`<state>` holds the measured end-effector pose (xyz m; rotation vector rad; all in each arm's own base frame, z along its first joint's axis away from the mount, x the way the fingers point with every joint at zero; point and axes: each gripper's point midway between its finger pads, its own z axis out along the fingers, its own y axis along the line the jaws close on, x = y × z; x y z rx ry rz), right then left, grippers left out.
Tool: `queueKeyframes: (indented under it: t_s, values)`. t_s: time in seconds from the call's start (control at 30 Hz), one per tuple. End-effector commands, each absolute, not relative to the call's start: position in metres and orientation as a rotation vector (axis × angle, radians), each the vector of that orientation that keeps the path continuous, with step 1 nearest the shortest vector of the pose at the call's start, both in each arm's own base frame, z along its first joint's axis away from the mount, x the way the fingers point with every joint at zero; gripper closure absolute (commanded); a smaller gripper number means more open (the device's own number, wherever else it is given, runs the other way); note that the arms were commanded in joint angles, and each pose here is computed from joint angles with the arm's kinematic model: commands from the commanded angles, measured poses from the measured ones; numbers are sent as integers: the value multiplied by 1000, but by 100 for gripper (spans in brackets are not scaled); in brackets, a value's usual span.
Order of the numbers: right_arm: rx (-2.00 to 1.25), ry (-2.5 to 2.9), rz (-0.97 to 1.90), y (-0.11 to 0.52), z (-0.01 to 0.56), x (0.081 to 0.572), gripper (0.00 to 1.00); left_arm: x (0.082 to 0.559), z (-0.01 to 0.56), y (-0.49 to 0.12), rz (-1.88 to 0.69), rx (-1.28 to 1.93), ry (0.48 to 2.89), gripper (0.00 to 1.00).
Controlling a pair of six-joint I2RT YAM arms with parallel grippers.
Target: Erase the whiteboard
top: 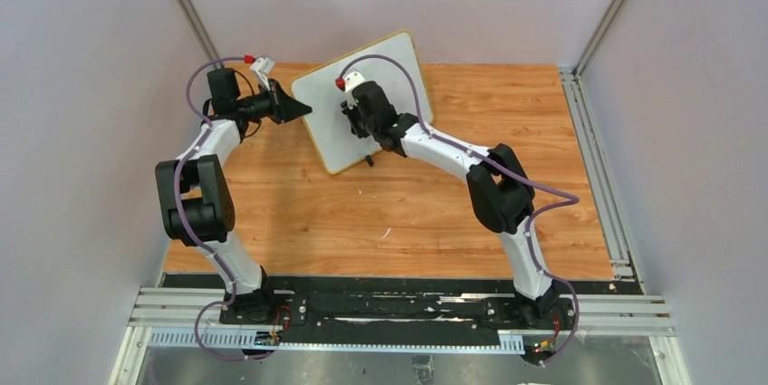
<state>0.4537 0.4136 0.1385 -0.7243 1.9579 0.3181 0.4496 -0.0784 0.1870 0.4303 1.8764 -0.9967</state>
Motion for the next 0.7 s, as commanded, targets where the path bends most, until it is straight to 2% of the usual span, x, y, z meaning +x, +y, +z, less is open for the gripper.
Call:
queueKeyframes:
  t_s: [0.0,0.33,0.67]
  values:
    - [-836,1904,450,472,130,422,99,456,129,-66,-785,496,1979,100]
    - [-835,1905,373,457,127,428,99,456,127,-67,-785,495,1982,100]
    - [-708,1980,239,376,113,479,99,456,128,-66,-783,495,1982,100]
